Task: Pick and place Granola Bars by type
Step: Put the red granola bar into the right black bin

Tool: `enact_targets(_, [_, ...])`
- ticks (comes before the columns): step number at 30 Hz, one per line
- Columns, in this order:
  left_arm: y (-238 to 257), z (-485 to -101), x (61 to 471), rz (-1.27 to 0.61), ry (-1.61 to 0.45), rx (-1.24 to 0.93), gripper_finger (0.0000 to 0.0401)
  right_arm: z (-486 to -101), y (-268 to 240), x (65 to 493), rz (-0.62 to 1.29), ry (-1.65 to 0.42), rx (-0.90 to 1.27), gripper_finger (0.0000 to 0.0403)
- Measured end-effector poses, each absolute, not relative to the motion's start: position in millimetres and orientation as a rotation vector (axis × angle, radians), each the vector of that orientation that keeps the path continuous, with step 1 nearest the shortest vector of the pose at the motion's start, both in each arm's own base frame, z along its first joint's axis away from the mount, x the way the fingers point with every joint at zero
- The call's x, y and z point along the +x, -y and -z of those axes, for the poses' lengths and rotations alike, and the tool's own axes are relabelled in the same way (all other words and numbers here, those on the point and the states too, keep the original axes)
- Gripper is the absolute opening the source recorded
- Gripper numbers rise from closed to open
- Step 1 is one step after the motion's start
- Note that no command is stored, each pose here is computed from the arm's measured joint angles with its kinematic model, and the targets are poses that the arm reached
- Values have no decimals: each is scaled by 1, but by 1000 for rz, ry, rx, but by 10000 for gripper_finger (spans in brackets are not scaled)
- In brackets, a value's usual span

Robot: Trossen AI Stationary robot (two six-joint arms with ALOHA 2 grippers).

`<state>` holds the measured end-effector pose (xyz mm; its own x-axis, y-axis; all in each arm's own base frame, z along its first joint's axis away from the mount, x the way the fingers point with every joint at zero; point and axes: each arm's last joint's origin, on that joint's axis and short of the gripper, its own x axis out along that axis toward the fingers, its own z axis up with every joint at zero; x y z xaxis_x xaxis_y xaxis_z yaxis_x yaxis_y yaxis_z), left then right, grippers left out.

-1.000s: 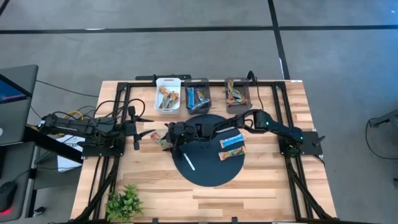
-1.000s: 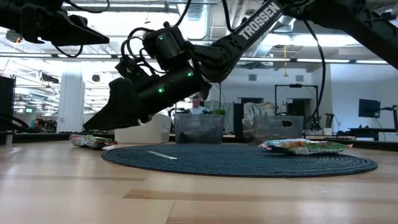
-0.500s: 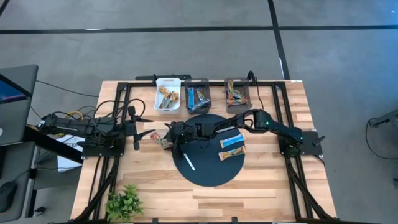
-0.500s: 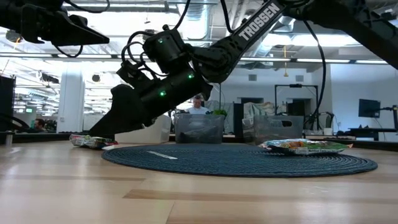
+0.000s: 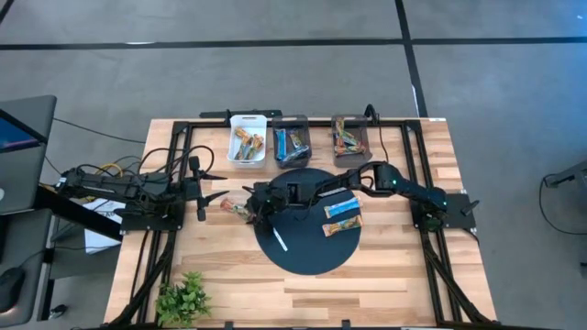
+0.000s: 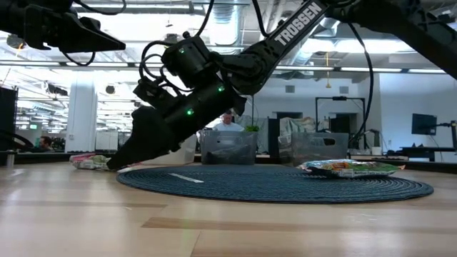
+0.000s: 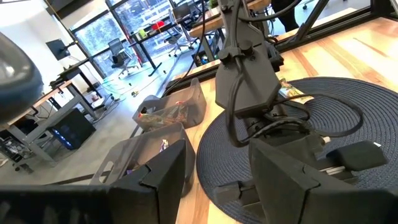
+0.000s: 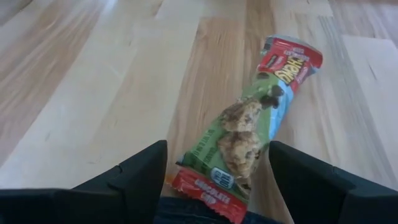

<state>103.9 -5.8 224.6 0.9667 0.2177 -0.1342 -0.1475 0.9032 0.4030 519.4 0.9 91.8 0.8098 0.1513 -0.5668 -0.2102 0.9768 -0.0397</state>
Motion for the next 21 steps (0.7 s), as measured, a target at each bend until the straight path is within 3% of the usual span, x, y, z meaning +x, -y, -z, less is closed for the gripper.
enact_targets(7, [6, -225, 104, -190, -178, 402, 171, -92, 0, 519, -192, -600, -103, 247])
enact_targets(21, [6, -225, 104, -191, -179, 404, 171, -92, 11, 519, -173, -599, -122, 118])
